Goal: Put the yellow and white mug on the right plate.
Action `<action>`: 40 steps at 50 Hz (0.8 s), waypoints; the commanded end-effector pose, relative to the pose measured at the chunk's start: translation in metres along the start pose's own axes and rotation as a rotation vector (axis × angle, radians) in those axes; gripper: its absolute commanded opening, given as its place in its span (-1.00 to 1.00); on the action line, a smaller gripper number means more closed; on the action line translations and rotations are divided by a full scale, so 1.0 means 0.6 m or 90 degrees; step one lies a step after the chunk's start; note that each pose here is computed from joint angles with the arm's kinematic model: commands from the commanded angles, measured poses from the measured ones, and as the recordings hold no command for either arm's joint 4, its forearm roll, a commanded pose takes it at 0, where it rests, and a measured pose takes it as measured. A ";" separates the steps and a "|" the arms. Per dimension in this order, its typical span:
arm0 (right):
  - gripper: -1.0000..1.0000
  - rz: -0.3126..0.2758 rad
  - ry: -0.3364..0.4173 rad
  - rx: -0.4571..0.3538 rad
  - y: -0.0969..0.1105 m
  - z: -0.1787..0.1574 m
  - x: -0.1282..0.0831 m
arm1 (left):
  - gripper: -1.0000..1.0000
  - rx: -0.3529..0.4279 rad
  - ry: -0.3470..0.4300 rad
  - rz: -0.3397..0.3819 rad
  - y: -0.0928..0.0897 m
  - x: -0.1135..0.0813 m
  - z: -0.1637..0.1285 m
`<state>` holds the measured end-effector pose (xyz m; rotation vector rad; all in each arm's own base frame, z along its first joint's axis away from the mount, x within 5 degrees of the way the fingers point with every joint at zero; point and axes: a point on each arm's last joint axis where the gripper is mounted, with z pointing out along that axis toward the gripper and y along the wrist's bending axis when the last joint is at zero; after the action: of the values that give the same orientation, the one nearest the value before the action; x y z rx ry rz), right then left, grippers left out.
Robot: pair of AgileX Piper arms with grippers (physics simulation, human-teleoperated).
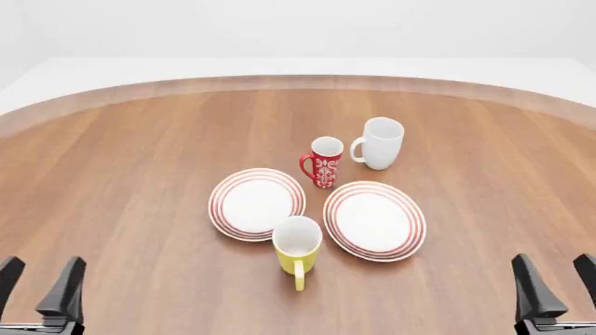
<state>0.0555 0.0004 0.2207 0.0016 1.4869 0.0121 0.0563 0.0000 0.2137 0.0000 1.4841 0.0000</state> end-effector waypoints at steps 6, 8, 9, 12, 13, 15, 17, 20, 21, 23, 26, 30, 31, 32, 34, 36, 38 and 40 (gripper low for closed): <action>1.00 0.025 0.036 -0.065 0.012 0.025 -0.140 | 1.00 0.000 0.001 0.000 0.000 -0.001 0.001; 1.00 0.054 0.090 -0.149 0.032 0.046 -0.180 | 1.00 0.000 0.001 0.000 0.000 -0.001 0.001; 1.00 0.054 0.090 -0.149 0.032 0.046 -0.180 | 1.00 0.000 0.001 0.000 0.000 -0.001 0.001; 1.00 0.040 0.175 -0.183 0.051 0.086 -0.228 | 1.00 0.000 0.001 0.000 0.000 -0.001 0.001; 1.00 0.051 0.212 -0.194 0.061 0.103 -0.227 | 1.00 0.000 0.001 0.000 0.000 -0.001 0.001; 1.00 0.045 0.226 -0.184 0.061 0.111 -0.240 | 1.00 0.000 0.001 0.000 0.000 -0.001 0.001; 1.00 0.060 0.272 -0.194 0.071 0.124 -0.242 | 1.00 0.000 0.001 0.000 0.000 -0.001 0.001; 1.00 0.036 0.314 -0.222 0.088 0.144 -0.259 | 1.00 0.000 0.001 0.000 0.000 -0.001 0.001; 1.00 0.033 0.317 -0.221 0.089 0.148 -0.268 | 1.00 0.000 0.001 0.000 0.000 -0.001 0.001; 1.00 0.035 0.324 -0.216 0.092 0.161 -0.279 | 1.00 0.000 0.001 0.000 0.000 -0.001 0.001; 1.00 0.028 0.329 -0.213 0.096 0.177 -0.307 | 1.00 0.000 0.001 0.000 0.000 -0.001 0.001; 1.00 0.029 0.358 -0.206 0.103 0.200 -0.316 | 1.00 0.000 0.001 0.000 0.000 -0.001 0.001; 1.00 0.037 0.370 -0.210 0.109 0.204 -0.311 | 1.00 0.000 0.001 0.000 0.000 -0.001 0.001; 1.00 0.036 0.373 -0.216 0.113 0.205 -0.309 | 1.00 0.000 0.001 0.000 0.000 -0.001 0.001; 1.00 0.038 0.375 -0.217 0.116 0.210 -0.323 | 1.00 0.000 0.001 0.000 0.000 -0.001 0.001; 1.00 0.049 0.382 -0.215 0.119 0.215 -0.320 | 1.00 0.000 0.001 0.000 0.000 -0.001 0.001; 1.00 0.061 0.394 -0.212 0.123 0.221 -0.315 | 1.00 0.000 0.001 0.000 0.000 -0.001 0.001; 1.00 0.081 0.413 -0.210 0.129 0.224 -0.296 | 1.00 0.000 0.001 0.000 0.000 -0.001 0.001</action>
<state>0.1518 0.0600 0.4097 -0.2189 2.0138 0.3415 0.0566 0.0000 0.2144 0.0000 1.4849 0.0000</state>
